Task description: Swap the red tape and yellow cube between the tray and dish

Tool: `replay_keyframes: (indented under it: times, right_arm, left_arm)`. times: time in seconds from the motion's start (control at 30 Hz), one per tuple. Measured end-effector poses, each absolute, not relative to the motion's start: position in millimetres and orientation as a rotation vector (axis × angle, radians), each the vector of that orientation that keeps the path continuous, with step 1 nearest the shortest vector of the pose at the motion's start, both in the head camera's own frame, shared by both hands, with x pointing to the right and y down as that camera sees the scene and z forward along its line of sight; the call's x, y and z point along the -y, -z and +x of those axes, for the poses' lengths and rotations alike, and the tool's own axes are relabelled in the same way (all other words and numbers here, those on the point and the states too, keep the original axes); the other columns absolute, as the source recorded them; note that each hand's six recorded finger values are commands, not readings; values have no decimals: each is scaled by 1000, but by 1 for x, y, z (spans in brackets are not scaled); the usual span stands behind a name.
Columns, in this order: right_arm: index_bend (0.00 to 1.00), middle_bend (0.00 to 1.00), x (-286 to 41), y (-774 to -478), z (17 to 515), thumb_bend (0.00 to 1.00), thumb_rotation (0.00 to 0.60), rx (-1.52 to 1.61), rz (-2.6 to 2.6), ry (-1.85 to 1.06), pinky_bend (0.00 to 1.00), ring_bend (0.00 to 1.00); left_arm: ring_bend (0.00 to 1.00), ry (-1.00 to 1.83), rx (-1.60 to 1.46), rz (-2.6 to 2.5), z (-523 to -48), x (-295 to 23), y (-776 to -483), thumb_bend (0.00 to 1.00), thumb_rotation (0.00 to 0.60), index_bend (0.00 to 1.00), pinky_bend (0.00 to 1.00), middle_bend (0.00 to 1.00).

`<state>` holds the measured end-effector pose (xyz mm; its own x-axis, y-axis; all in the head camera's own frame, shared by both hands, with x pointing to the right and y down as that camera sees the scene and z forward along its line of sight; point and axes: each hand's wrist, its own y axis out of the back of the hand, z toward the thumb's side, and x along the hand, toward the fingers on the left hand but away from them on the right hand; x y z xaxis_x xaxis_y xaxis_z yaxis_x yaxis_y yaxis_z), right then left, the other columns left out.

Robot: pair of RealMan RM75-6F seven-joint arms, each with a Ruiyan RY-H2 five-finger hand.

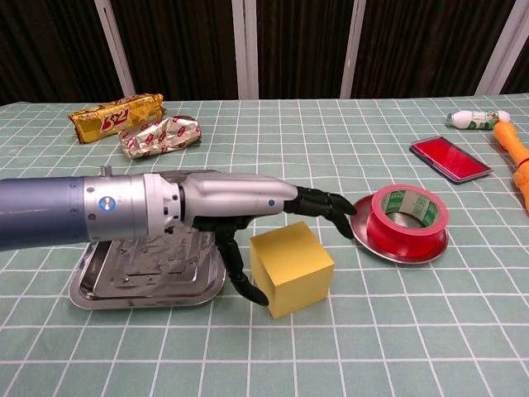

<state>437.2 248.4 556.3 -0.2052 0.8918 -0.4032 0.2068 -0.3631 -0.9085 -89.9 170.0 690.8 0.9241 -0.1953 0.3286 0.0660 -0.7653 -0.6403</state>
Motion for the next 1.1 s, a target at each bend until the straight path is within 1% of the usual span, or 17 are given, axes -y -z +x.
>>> replay_keyframes:
  times: [0.13, 0.2, 0.37, 0.43, 0.6, 0.77, 0.83, 0.97, 1.1]
  right_arm:
    - [0, 18, -248, -555, 437, 0, 600, 1315, -1510, -1616, 0, 0]
    - [0, 18, -248, -555, 437, 0, 600, 1321, -1514, -1614, 0, 0]
    - [0, 18, -247, -554, 438, 0, 600, 1340, -1520, -1602, 0, 0]
    - [0, 18, -247, -554, 438, 0, 600, 1347, -1522, -1596, 0, 0]
    - [5, 18, -247, -554, 438, 0, 600, 1365, -1528, -1584, 0, 0]
    - [8, 18, -247, -555, 436, 0, 600, 1368, -1537, -1580, 0, 0]
    - [8, 18, -248, -555, 436, 0, 600, 1366, -1539, -1581, 0, 0]
    - [8, 18, -248, -556, 436, 0, 600, 1370, -1542, -1584, 0, 0]
    - [8, 18, -248, -556, 434, 0, 600, 1370, -1547, -1577, 0, 0]
  left_arm:
    - [12, 514, -83, -2367, -88, -173, -699, 127, 600, 180, 174, 69]
    - [59, 528, -79, -2356, -88, -174, -704, 199, 600, 191, 230, 112]
    - [252, 541, -65, -2344, -87, -176, -708, 436, 600, 256, 423, 297]
    - [290, 527, -76, -2336, -86, -175, -706, 472, 600, 273, 457, 333]
    - [310, 481, -147, -2305, -86, -165, -693, 481, 600, 292, 475, 350]
    - [310, 460, -215, -2283, -95, -150, -678, 467, 600, 294, 443, 322]
    - [310, 466, -236, -2259, -105, -142, -672, 458, 600, 299, 431, 312]
    - [310, 525, -254, -2179, -141, -126, -663, 452, 600, 308, 417, 309]
    - [301, 637, -289, -2095, -199, -119, -658, 439, 600, 308, 378, 298]
